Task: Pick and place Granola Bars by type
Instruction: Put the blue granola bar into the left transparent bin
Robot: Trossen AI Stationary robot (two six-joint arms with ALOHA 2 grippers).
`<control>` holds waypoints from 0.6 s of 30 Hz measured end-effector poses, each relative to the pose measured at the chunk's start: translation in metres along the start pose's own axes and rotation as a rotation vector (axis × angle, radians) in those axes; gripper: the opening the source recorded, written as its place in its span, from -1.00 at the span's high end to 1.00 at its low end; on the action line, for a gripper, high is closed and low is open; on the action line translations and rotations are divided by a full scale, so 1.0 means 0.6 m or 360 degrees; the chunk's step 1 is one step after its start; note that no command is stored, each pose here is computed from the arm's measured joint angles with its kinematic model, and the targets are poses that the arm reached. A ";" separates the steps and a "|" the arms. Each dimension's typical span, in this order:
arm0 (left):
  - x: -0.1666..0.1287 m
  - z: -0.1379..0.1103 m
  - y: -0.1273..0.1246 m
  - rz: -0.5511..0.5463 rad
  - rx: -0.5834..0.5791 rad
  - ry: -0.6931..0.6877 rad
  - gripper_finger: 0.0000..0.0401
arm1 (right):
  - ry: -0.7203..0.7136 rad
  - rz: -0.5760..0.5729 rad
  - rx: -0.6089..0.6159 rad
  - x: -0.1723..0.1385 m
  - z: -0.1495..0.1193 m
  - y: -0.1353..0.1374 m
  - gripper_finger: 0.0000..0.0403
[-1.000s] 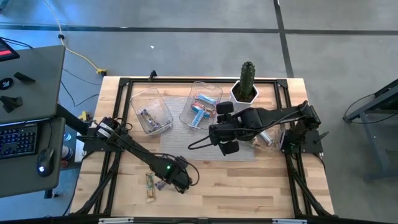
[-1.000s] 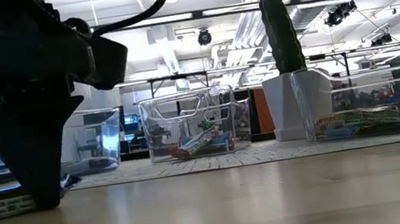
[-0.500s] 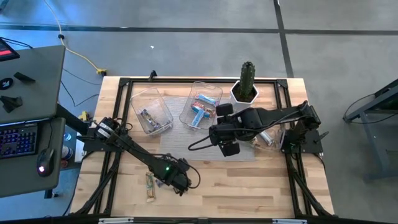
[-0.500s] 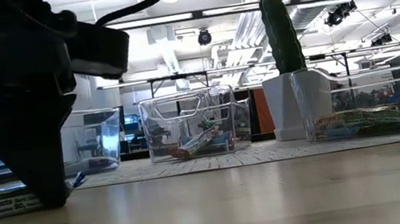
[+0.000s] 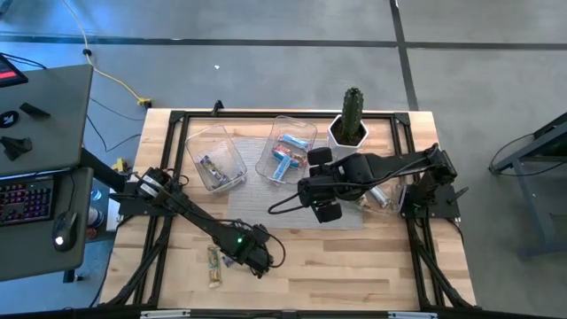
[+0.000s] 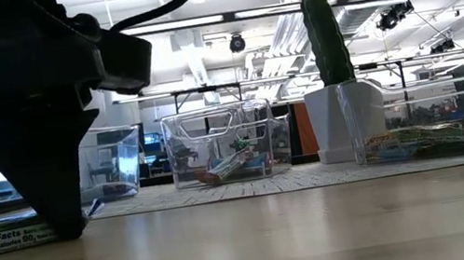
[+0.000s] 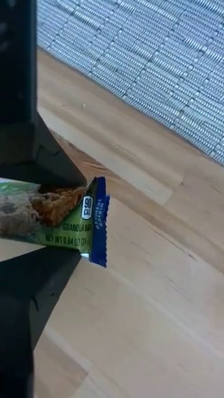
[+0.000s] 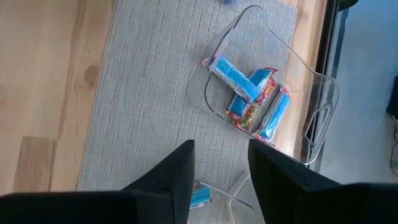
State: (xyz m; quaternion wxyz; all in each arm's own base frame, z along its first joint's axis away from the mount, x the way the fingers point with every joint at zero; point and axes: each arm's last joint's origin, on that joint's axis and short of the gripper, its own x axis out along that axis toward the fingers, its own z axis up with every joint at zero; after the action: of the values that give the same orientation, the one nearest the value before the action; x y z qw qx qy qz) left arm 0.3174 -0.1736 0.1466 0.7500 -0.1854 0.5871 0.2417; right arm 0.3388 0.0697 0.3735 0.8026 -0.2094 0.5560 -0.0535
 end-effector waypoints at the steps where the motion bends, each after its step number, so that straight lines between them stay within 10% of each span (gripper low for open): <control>1: -0.002 0.001 -0.001 0.0003 0.0009 0.0001 0.30 | 0.0000 0.0000 0.0001 0.000 0.000 0.000 0.34; 11: -0.039 0.017 0.003 0.0177 0.0114 0.0048 0.52 | 0.0000 0.0000 0.0000 0.000 0.000 0.000 0.34; 18: -0.144 0.067 0.049 0.0766 0.0158 -0.0016 0.51 | 0.0002 0.0001 -0.0001 0.000 0.000 0.000 0.34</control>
State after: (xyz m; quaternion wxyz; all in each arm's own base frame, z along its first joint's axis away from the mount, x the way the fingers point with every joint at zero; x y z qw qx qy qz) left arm 0.3150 -0.1394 0.2406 0.6819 -0.0019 0.6217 0.3853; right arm 0.3388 0.0698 0.3733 0.8022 -0.2094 0.5566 -0.0533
